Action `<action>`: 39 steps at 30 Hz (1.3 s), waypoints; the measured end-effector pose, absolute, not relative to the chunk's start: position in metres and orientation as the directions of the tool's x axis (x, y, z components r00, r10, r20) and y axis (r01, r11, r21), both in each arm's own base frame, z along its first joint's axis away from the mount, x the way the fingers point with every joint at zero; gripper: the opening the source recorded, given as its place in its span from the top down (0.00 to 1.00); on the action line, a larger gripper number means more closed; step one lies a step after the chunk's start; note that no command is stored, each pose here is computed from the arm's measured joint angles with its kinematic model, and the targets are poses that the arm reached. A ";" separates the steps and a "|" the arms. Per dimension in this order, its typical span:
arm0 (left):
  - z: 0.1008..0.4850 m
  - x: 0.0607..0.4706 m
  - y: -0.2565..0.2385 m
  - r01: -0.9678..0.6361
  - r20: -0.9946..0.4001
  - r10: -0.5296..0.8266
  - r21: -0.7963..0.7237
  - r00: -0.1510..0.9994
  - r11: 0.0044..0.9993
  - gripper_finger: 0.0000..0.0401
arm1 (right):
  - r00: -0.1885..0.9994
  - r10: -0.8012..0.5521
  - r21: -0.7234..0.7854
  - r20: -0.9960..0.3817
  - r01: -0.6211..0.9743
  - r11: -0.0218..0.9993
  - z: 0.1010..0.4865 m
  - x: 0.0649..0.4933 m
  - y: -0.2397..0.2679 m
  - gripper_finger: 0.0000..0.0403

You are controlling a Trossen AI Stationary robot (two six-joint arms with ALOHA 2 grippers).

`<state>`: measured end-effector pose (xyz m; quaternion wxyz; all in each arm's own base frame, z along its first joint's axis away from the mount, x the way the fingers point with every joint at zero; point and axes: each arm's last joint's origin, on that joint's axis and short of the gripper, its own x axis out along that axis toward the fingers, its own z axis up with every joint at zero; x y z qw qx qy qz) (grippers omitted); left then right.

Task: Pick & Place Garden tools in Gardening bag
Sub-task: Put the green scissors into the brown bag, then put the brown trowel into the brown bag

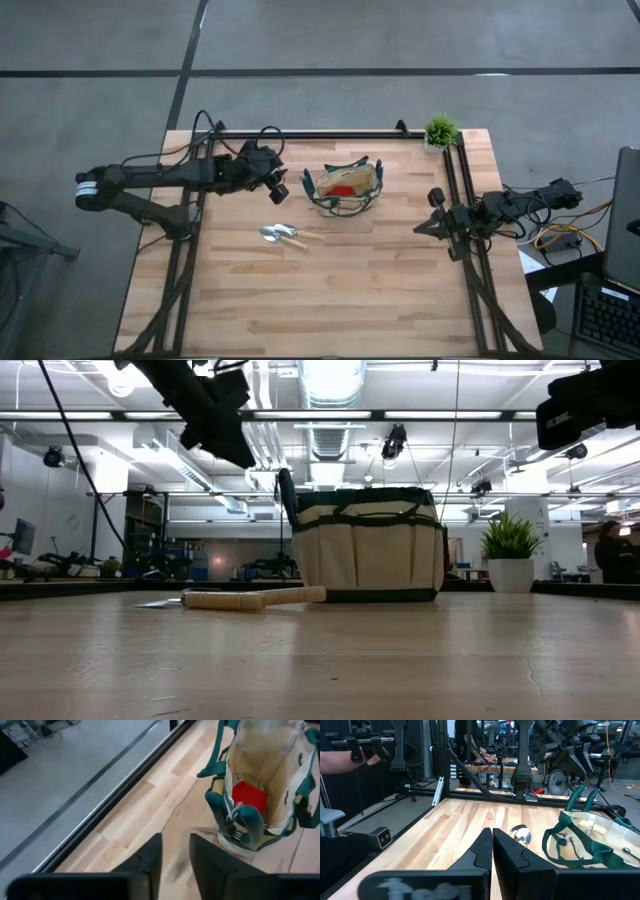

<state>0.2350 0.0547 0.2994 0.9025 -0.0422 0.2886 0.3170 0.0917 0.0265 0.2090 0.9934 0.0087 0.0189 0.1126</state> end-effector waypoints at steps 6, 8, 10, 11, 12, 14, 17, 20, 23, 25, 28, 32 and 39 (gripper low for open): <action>0.311 0.225 0.040 -0.521 -0.535 0.447 0.016 0.716 0.853 0.59 | 0.974 0.224 0.021 -0.036 -0.223 0.975 0.209 0.092 0.026 0.98; 0.311 0.223 0.030 -0.423 -0.558 0.343 -0.017 0.756 0.906 0.56 | 0.974 0.224 0.022 -0.036 -0.223 0.974 0.209 0.092 0.026 0.98; 0.308 0.221 0.020 -0.356 -0.602 0.271 -0.024 0.751 0.934 0.55 | 0.974 0.224 0.021 -0.035 -0.223 0.974 0.209 0.092 0.027 0.98; 0.304 0.220 0.016 -0.339 -0.628 0.252 -0.020 0.736 0.940 0.55 | 0.974 0.224 0.021 -0.036 -0.223 0.975 0.209 0.092 0.026 0.98; 0.299 0.220 0.011 -0.327 -0.653 0.235 -0.020 0.719 0.945 0.55 | 0.974 0.224 0.022 -0.036 -0.223 0.975 0.209 0.092 0.026 0.98; 0.286 0.221 0.004 -0.340 -0.701 0.219 -0.035 0.678 0.940 0.55 | 0.974 0.224 0.021 -0.035 -0.223 0.974 0.209 0.092 0.026 0.98; 0.265 0.222 -0.005 -0.390 -0.747 0.212 -0.068 0.630 0.918 0.56 | 0.974 0.224 0.022 -0.036 -0.223 0.974 0.209 0.092 0.026 0.98; 0.246 0.223 -0.009 -0.381 -0.778 0.204 -0.048 0.594 0.923 0.57 | 0.974 0.224 0.021 -0.035 -0.223 0.974 0.209 0.092 0.026 0.98; 0.229 0.221 -0.011 -0.363 -0.802 0.205 -0.016 0.561 0.932 0.57 | 0.974 0.224 0.021 -0.035 -0.223 0.975 0.209 0.092 0.026 0.98; 0.220 0.221 -0.011 -0.353 -0.806 0.218 0.012 0.550 0.936 0.57 | 0.974 0.224 0.021 -0.035 -0.223 0.974 0.209 0.092 0.026 0.98; 0.203 0.222 -0.011 -0.303 -0.806 0.221 0.054 0.549 0.951 0.58 | 0.974 0.224 0.020 -0.035 -0.223 0.975 0.209 0.092 0.026 0.98; 0.181 0.222 -0.012 -0.228 -0.823 0.218 0.111 0.525 0.967 0.62 | 0.974 0.224 0.021 -0.035 -0.223 0.975 0.209 0.092 0.026 0.98; 0.161 0.228 -0.013 -0.179 -0.856 0.199 0.127 0.478 0.976 0.67 | 0.974 0.224 0.022 -0.036 -0.223 0.975 0.209 0.092 0.026 0.98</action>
